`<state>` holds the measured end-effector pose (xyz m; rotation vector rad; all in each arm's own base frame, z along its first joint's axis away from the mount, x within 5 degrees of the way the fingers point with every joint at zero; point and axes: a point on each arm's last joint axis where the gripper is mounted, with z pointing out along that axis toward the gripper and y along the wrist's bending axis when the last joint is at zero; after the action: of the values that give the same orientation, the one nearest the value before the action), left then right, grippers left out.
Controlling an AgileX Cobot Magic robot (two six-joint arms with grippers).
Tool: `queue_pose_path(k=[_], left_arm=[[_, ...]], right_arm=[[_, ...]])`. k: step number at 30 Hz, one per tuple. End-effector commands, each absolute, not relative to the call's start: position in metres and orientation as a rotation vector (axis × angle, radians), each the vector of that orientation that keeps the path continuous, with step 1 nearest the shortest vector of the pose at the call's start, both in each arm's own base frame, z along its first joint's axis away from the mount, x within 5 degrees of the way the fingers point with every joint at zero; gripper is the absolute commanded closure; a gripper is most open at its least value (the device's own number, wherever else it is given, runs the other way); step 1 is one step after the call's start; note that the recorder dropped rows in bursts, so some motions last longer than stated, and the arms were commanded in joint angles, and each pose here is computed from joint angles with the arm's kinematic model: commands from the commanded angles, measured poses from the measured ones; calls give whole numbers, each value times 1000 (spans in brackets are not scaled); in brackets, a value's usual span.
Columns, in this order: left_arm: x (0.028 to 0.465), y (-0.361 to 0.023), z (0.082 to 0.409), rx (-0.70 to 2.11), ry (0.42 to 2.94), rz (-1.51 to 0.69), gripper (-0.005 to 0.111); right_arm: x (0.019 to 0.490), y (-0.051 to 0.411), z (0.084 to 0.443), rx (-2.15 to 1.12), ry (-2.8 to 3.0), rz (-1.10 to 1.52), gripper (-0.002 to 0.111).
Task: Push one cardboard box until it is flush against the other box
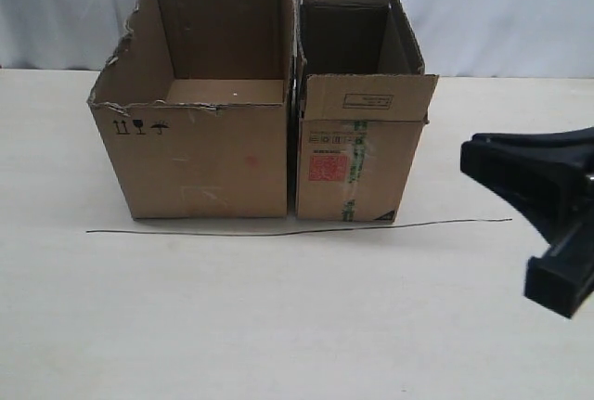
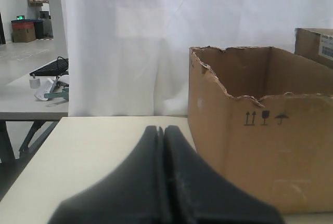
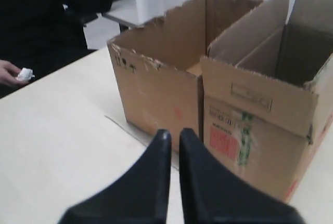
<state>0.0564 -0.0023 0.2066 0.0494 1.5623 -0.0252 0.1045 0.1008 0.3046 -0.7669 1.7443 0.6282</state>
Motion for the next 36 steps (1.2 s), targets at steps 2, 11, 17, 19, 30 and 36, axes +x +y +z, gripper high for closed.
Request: queue_pose_path(k=[2, 11, 17, 19, 30, 36], left_arm=[[56, -2, 207, 44, 1552, -28, 107], [56, -2, 207, 44, 1552, -28, 107], [56, -2, 207, 44, 1552, -28, 107], [56, -2, 207, 44, 1552, -28, 107], [56, -2, 207, 46, 1551, -26, 107], [56, -2, 207, 46, 1551, -26, 107]], right_arm=[[85, 87, 321, -753, 1611, 621, 103], [57, 51, 345, -545, 1417, 504, 103], [20, 27, 356, -436, 1229, 380, 103], [11, 22, 357, -433, 1184, 326, 103], [-10, 16, 357, -353, 1103, 235, 103], [-3, 22, 345, -308, 1180, 303, 103]])
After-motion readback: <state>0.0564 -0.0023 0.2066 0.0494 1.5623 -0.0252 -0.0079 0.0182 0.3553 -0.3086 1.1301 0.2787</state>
